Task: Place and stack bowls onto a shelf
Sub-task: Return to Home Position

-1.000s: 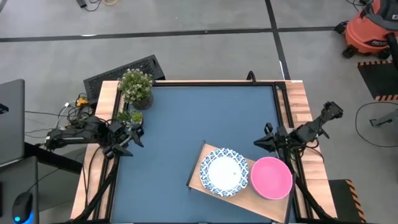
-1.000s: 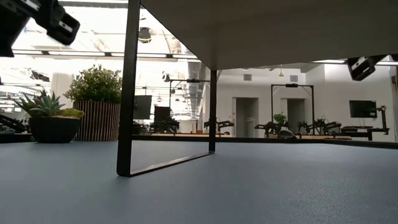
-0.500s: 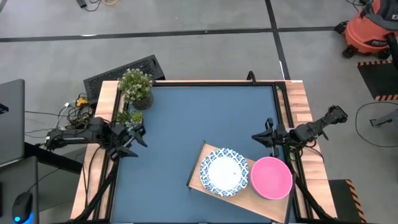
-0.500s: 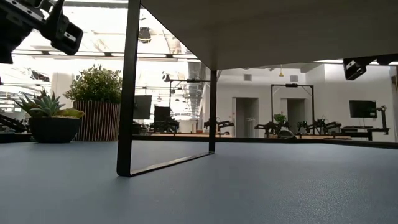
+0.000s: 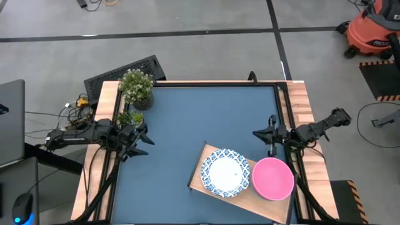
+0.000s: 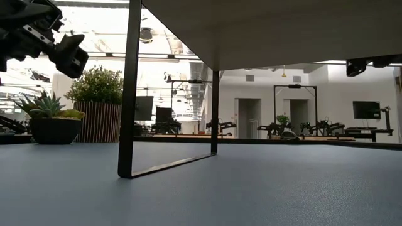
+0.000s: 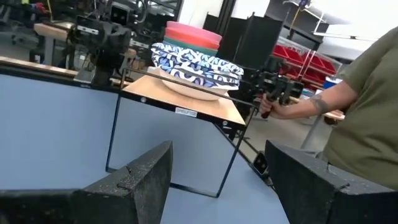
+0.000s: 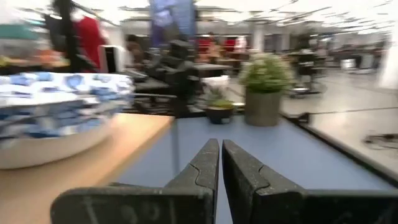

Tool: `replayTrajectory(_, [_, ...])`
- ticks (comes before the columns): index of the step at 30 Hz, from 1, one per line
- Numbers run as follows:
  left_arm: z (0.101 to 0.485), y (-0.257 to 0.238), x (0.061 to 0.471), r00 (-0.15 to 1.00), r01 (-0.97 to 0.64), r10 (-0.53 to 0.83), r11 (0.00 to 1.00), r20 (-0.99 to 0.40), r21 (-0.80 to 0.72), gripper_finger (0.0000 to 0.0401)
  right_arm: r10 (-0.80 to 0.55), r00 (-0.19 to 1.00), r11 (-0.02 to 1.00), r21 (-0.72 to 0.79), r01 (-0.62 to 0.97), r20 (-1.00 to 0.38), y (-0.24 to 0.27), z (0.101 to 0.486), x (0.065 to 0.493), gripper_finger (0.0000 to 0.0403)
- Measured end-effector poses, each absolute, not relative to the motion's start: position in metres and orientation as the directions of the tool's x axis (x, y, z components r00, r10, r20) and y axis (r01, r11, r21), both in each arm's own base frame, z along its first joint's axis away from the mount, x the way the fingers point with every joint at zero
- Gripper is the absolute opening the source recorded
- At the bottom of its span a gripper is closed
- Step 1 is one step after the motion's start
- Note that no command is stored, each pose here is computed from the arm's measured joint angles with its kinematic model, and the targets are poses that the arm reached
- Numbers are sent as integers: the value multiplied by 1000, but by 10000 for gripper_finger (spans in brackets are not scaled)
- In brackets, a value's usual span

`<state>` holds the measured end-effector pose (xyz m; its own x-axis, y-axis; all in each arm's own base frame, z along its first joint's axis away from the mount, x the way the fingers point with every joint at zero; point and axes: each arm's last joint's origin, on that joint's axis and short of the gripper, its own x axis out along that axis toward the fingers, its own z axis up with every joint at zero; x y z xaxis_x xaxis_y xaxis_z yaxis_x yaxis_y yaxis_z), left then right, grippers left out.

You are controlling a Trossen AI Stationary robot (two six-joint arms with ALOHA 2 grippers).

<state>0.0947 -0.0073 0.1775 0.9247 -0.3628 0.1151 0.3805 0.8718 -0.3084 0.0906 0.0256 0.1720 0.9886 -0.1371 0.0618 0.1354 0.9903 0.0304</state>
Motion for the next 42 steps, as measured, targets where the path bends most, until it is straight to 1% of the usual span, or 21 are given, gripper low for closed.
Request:
replayTrajectory(6, [177,-7,95,924,381,-363,870,117,-312,243,-316,947,948,-9,317,51,15,171,92,48])
replayTrajectory(9, [178,-7,95,925,381,-362,871,117,-311,243,-366,930,931,-1,366,41,10,170,94,48])
replayTrajectory(12, [178,-7,95,929,371,-352,879,118,-298,243,-387,922,922,13,387,15,6,168,97,48])
replayTrajectory(17, [177,-4,95,941,339,-320,899,113,-279,243,-401,915,914,41,403,-38,-1,163,102,48])
replayTrajectory(24, [174,2,95,961,275,-261,919,88,-284,243,-331,937,936,88,341,-110,-8,156,107,48])
replayTrajectory(29, [174,3,96,970,242,-225,922,91,-301,243,-342,933,932,89,353,-114,-9,156,107,48])
replayTrajectory(33, [173,4,96,979,205,-189,900,77,-384,243,-344,932,931,88,354,-114,-9,156,107,48])
replayTrajectory(36, [173,4,96,980,199,-183,889,79,-412,243,-345,932,930,90,355,-114,-9,156,107,48])
replayTrajectory(42, [173,4,96,980,199,-183,891,79,-409,243,-345,932,930,90,356,-114,-9,156,107,48])
